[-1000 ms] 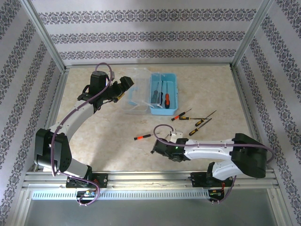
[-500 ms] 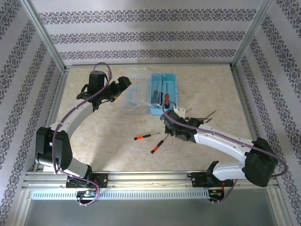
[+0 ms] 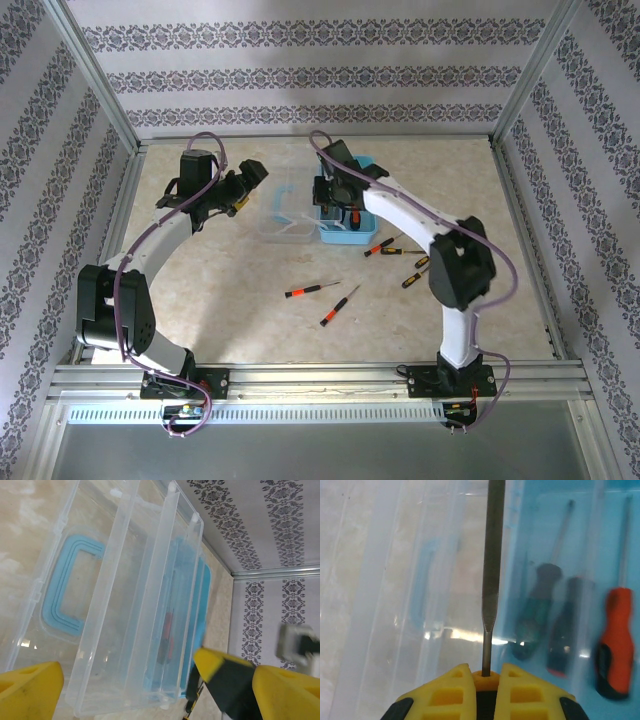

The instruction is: Pack the tool kit

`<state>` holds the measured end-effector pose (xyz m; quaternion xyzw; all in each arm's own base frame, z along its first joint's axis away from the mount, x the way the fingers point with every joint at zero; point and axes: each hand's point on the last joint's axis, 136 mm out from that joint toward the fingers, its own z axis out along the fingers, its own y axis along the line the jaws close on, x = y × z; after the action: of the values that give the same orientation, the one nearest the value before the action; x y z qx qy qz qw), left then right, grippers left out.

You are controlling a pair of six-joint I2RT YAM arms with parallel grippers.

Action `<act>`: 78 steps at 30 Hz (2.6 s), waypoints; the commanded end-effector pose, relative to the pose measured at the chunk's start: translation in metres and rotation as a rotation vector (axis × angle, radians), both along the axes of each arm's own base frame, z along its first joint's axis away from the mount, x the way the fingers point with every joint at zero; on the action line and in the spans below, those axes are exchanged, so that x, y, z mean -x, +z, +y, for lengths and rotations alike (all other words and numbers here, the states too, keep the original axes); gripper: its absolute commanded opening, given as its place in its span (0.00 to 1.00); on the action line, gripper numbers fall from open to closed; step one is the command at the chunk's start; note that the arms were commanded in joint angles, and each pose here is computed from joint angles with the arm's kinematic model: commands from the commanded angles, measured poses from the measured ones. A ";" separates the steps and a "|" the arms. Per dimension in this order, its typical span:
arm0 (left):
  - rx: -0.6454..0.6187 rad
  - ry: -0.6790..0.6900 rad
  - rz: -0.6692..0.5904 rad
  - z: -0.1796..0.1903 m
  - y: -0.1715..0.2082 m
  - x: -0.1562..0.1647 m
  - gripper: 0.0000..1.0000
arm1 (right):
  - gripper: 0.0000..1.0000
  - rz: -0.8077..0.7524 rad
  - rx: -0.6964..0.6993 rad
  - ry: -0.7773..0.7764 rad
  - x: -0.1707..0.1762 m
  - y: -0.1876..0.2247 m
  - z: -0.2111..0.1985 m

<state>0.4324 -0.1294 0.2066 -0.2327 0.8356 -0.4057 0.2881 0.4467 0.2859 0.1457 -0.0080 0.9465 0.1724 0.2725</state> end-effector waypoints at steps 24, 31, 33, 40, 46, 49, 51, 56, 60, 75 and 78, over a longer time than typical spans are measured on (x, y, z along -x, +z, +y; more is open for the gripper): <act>0.026 0.008 -0.089 0.004 0.030 0.000 0.97 | 0.15 0.192 -0.125 0.018 -0.035 -0.035 0.005; 0.027 0.005 -0.088 0.004 0.030 -0.001 0.97 | 0.26 0.161 -0.130 0.035 -0.035 -0.019 0.004; 0.027 0.005 -0.090 0.004 0.031 0.000 0.97 | 0.27 0.145 -0.113 0.049 -0.035 -0.015 0.002; 0.024 0.005 -0.093 0.004 0.032 0.000 0.97 | 0.29 0.127 -0.113 0.049 -0.034 -0.003 -0.001; 0.025 0.004 -0.089 0.004 0.030 0.000 0.97 | 0.29 0.044 -0.134 0.043 -0.030 0.040 -0.007; 0.030 0.001 -0.089 0.003 0.030 -0.001 0.97 | 0.31 -0.016 -0.141 0.044 -0.022 0.066 -0.014; 0.034 -0.001 -0.091 0.002 0.031 0.000 0.97 | 0.31 -0.055 -0.149 0.042 -0.015 0.082 -0.021; 0.054 -0.012 -0.102 -0.002 0.035 0.001 0.96 | 0.32 -0.107 -0.119 0.010 0.010 0.086 -0.048; 0.061 -0.033 -0.118 -0.011 0.042 0.005 0.96 | 0.32 -0.117 -0.031 -0.068 0.035 0.064 -0.087; 0.061 -0.259 -0.177 -0.091 0.061 0.042 0.96 | 0.41 0.051 0.141 -0.416 0.149 -0.029 -0.239; 0.064 -0.345 -0.188 -0.118 0.063 0.056 0.96 | 0.43 0.099 0.136 -0.475 0.171 -0.047 -0.259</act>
<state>0.3859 -0.2260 0.2450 -0.1105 0.8319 -0.4730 0.2684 0.2958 0.0446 0.1155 0.1773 0.9413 0.0630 0.2802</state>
